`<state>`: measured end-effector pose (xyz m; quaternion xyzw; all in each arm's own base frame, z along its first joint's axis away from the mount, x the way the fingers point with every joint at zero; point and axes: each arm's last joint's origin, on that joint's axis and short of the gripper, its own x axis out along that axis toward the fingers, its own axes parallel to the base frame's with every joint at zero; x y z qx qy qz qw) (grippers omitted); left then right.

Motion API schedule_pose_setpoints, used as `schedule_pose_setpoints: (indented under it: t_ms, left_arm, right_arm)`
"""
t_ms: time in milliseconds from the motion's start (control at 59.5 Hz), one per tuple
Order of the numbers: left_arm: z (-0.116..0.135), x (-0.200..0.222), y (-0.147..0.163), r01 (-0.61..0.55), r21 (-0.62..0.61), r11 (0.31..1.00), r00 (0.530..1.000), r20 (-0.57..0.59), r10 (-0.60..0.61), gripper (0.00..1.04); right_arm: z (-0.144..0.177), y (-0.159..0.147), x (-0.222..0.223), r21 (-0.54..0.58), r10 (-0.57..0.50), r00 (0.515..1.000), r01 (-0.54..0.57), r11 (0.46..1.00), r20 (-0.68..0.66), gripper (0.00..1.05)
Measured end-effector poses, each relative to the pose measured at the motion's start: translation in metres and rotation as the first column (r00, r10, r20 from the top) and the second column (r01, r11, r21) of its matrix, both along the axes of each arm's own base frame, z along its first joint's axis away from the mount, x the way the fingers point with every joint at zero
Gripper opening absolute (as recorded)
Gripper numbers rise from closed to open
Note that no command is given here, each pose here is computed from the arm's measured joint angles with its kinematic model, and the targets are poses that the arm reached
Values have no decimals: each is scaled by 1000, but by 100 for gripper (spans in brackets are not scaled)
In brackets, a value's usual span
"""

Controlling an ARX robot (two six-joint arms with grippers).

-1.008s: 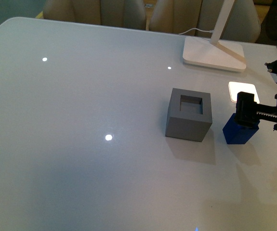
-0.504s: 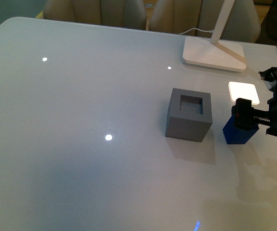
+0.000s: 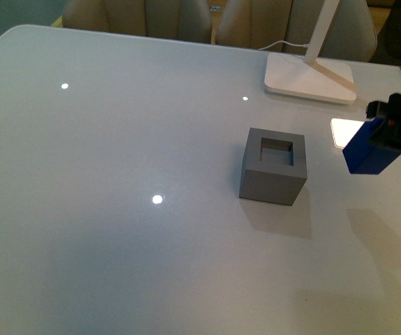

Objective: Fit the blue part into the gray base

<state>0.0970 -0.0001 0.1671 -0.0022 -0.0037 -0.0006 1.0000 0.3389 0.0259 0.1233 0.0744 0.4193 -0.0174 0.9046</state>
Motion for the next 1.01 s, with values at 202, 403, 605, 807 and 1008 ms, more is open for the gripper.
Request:
schedule_pose_setpoints:
  t_ms: [202,403,605,807,1008]
  left_arm:
    - [0,0,0,0,0,1000,1000,0,0,97]
    - [0,0,0,0,0,1000,1000,0,0,97]
    - [0,0,0,0,0,1000,1000,0,0,97]
    - [0,0,0,0,0,1000,1000,0,0,97]
    - [0,0,0,0,0,1000,1000,0,0,97]
  right_arm:
    - [23,35,-10,19,23,998,-24,1000,55,44]
    - [23,80,-7,45,42,997,-44,998,58,43]
    - [12,112,5,80,8,999,-10,997,37,43]
    - [3,115,11,87,-23,1000,22,996,15,43]
    - [-4,115,12,90,-37,999,37,995,-2,43]
